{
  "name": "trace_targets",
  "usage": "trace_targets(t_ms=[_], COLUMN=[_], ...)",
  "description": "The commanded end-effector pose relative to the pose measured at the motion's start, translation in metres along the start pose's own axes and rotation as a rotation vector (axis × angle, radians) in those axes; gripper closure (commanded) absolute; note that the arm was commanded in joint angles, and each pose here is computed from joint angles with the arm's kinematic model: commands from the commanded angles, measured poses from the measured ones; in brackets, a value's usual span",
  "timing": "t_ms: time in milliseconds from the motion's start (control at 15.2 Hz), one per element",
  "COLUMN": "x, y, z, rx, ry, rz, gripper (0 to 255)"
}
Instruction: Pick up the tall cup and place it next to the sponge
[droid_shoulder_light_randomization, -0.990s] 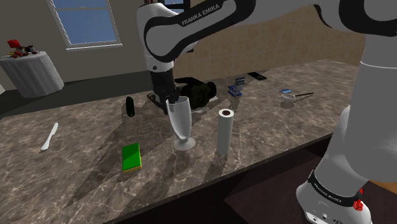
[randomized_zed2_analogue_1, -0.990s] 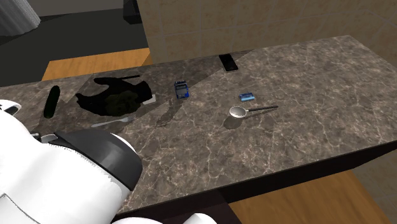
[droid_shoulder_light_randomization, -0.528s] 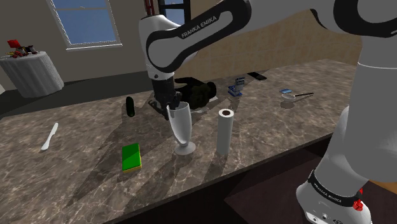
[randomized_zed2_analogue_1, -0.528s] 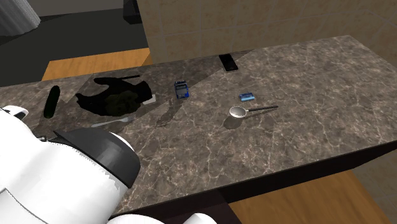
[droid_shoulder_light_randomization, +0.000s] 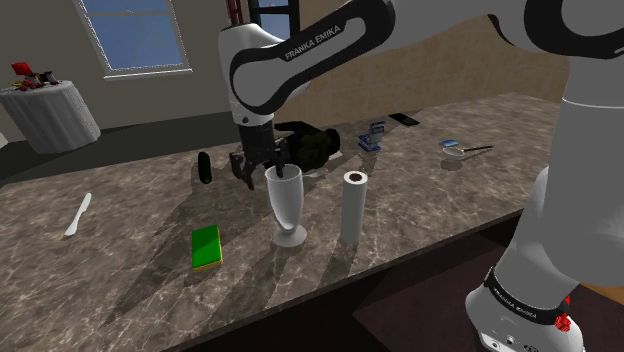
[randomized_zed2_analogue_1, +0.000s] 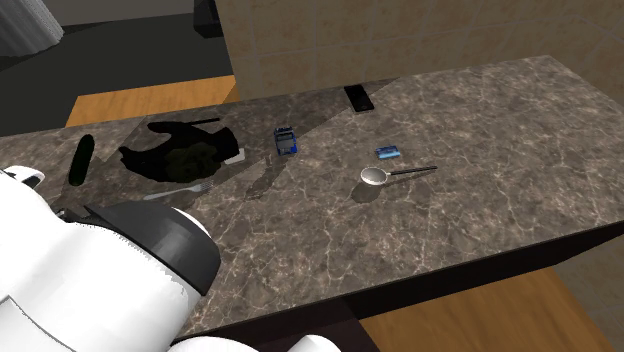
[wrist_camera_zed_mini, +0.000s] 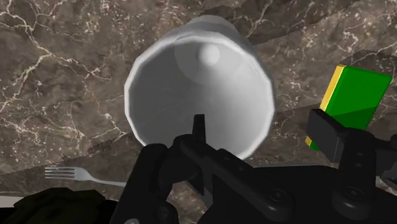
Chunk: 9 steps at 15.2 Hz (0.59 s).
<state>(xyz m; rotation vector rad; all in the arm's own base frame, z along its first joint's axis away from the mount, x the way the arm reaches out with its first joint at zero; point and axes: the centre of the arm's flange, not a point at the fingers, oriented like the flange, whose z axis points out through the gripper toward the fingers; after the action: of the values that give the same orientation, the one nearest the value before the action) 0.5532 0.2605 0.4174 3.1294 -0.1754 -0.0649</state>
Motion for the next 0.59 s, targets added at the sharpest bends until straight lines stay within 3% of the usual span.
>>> trace_targets(t_ms=[0,132,396,528], x=[0.0,0.0,0.0,0.0], y=[0.0,0.0,0.0,0.0], z=[0.0,0.0,-0.05,-0.05], rx=[0.0,0.0,0.0,0.0], ry=[0.0,0.0,0.0,0.0], rz=[0.0,0.0,0.0,0.0], gripper=[0,0,0,0])
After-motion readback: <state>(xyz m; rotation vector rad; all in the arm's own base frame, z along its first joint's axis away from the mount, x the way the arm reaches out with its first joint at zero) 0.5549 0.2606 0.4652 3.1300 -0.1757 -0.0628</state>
